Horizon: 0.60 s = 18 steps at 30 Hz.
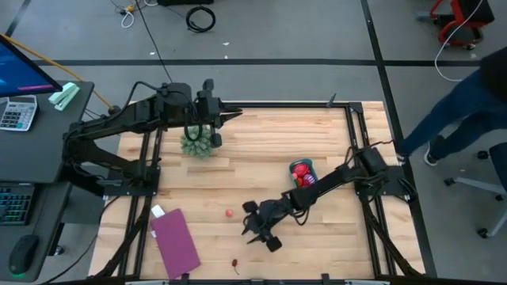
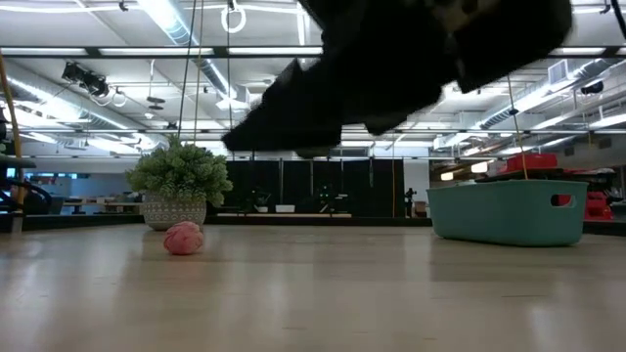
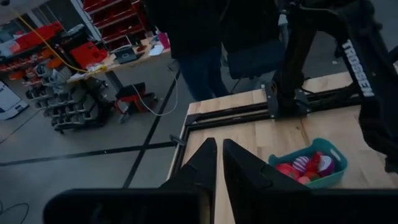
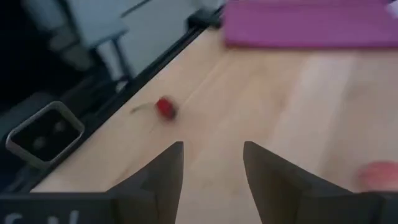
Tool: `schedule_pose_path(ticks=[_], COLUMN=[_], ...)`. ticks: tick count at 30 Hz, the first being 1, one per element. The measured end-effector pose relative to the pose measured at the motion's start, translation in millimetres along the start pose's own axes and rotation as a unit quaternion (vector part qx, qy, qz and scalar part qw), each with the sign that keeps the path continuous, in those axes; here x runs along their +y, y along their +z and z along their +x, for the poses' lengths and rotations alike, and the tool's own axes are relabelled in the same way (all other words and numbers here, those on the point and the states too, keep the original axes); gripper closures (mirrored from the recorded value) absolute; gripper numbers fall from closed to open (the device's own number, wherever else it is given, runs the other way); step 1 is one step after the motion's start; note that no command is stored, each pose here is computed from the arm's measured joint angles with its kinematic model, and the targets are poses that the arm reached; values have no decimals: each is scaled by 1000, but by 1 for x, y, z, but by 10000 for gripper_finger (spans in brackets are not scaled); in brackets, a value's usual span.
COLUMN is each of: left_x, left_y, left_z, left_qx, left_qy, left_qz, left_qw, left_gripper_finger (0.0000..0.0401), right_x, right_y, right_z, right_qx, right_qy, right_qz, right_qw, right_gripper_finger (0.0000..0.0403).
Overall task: Pick and placing Produce into tupperware
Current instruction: Put the cherry in the basket
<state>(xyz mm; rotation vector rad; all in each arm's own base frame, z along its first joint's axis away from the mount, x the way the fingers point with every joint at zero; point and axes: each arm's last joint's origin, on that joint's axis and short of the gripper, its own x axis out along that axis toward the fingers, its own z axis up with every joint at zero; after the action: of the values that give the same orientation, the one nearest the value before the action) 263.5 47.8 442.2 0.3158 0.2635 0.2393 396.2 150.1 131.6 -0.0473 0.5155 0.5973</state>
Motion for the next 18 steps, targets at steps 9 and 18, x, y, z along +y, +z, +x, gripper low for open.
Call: schedule_pose_path(ticks=[9,18], left_x=[-2,-3], left_y=[-5,-9], left_z=[0,-1], left_qx=[26,50], left_qy=[-8,-13], left_qz=[-23,-63], left_qw=[999,997], left_gripper_finger=[371,378], right_x=[-10,-22], right_y=[27,25], right_z=[35,58], right_qx=[-20,31], right_qy=[96,192], right_qz=[-122,-106], right_qw=[988,975], right_gripper_finger=[226,226])
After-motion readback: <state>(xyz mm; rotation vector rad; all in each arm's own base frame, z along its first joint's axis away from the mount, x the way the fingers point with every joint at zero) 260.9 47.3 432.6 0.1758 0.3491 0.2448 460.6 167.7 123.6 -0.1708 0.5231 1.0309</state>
